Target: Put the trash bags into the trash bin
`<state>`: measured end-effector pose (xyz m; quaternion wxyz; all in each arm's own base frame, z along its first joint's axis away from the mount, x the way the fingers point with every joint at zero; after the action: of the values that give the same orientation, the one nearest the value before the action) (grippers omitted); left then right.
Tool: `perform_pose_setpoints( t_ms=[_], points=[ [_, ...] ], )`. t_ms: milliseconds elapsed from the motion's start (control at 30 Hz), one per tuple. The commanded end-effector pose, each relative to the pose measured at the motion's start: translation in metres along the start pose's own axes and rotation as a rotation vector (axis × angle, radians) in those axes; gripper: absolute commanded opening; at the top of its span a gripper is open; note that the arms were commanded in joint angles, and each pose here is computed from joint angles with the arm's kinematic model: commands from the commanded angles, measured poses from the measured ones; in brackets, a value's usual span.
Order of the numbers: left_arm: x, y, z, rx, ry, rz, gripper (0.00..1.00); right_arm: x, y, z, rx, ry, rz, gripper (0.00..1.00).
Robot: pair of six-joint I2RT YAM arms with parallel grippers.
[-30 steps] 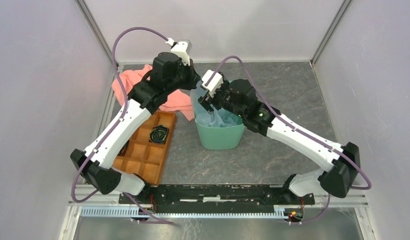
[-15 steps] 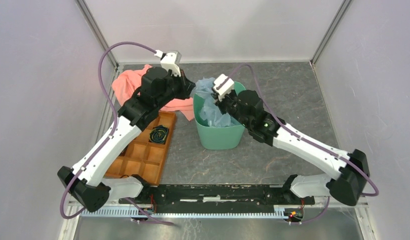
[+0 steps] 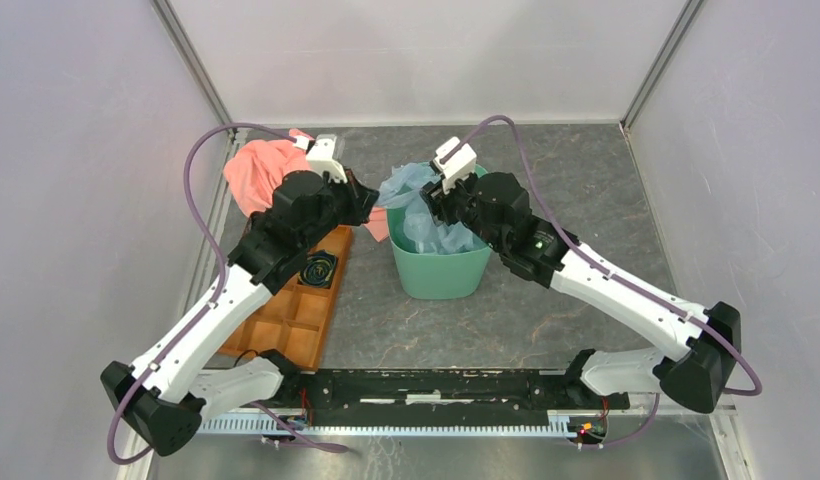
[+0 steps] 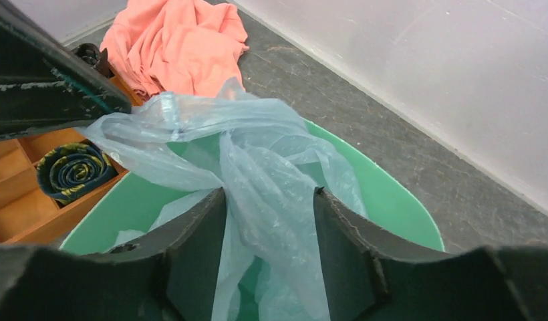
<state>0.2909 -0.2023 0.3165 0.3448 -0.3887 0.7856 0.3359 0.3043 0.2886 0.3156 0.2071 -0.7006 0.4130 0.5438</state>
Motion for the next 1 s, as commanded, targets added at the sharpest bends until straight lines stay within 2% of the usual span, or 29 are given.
perform_pose_setpoints(
  t_ms=[0,67,200,333,600,733,833,867,967],
  points=[
    [-0.006,0.011,0.007,-0.018,0.061,-0.068,0.02,-0.026,0.005,-0.011,0.016,-0.030,-0.017,0.67],
    [0.003,0.010,0.012,-0.026,0.072,-0.059,0.02,-0.046,0.002,-0.008,-0.026,-0.035,-0.039,0.74],
    [0.016,0.008,0.018,-0.030,0.092,-0.030,0.02,-0.068,-0.007,-0.003,-0.086,-0.023,-0.040,0.79],
    [0.023,0.011,0.021,-0.030,0.098,-0.020,0.02,-0.057,-0.018,0.001,-0.092,0.015,0.032,0.81],
    [0.031,0.008,0.028,-0.049,0.088,0.002,0.02,-0.029,-0.028,0.007,-0.080,0.152,0.196,0.78],
    [0.033,0.007,0.028,-0.050,0.087,0.009,0.02,-0.022,-0.031,0.006,-0.033,0.225,0.271,0.68],
    [0.033,0.008,0.028,-0.052,0.085,0.009,0.02,-0.026,-0.029,0.007,-0.013,0.238,0.267,0.66],
    [0.032,0.009,0.028,-0.052,0.083,0.009,0.02,-0.029,-0.027,0.006,-0.003,0.239,0.259,0.62],
    [0.029,0.012,0.026,-0.051,0.084,0.004,0.02,-0.038,-0.017,-0.007,0.088,0.218,0.235,0.38]
  ],
)
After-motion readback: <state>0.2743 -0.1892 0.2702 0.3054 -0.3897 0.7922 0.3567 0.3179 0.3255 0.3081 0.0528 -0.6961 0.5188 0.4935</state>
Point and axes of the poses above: each gripper's point midway between its finger pads, its own y axis back along the fingers, its own z axis along the line the jaws close on, x = y × z, the point moved 1 cm from there along y, back along the fingers, and after that the axes turned 10 degrees about y, right-handed, at the moved point
